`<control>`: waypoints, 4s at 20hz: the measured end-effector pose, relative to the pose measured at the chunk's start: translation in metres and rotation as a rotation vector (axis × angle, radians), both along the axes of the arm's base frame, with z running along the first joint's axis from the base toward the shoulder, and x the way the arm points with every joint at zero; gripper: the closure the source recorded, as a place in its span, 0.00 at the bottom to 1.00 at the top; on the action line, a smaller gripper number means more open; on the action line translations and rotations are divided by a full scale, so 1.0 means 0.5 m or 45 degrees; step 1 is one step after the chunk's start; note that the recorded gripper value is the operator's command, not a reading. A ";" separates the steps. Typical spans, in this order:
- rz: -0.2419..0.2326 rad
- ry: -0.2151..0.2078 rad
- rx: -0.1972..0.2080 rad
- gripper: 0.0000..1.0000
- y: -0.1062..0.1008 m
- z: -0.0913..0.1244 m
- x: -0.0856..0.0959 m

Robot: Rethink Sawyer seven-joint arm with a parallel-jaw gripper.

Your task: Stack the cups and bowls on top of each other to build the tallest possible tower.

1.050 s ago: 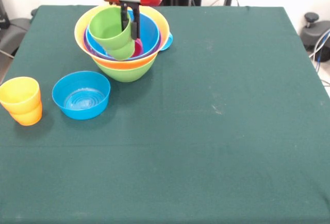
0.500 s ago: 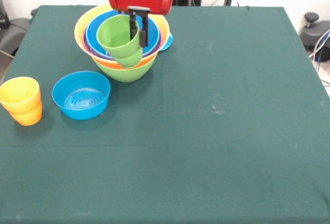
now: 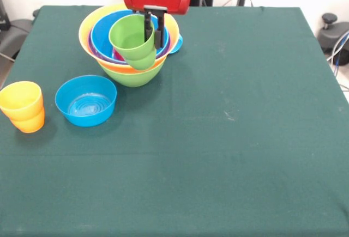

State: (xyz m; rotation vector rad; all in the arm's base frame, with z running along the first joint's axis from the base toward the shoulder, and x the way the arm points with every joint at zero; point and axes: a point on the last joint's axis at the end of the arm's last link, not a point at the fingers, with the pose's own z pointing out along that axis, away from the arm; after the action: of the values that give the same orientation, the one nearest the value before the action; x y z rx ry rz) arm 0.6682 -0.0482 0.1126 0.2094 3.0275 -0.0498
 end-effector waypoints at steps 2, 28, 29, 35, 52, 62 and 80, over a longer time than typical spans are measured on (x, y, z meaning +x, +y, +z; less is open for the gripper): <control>0.001 0.001 -0.006 1.00 0.000 0.000 -0.002; 0.042 0.086 -0.225 1.00 -0.040 -0.004 -0.078; 0.043 0.089 -0.229 1.00 -0.040 -0.006 -0.080; 0.051 0.060 -0.247 1.00 -0.043 -0.025 -0.082; 0.070 -0.042 -0.253 1.00 -0.043 -0.079 -0.070; 0.047 -0.044 -0.241 1.00 -0.051 -0.080 -0.067; 0.018 -0.049 -0.209 1.00 -0.048 -0.082 -0.060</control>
State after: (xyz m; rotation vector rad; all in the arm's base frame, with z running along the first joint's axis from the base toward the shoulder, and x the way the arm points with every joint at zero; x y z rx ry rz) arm 0.6380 -0.0721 0.0717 0.1724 2.9664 -0.2882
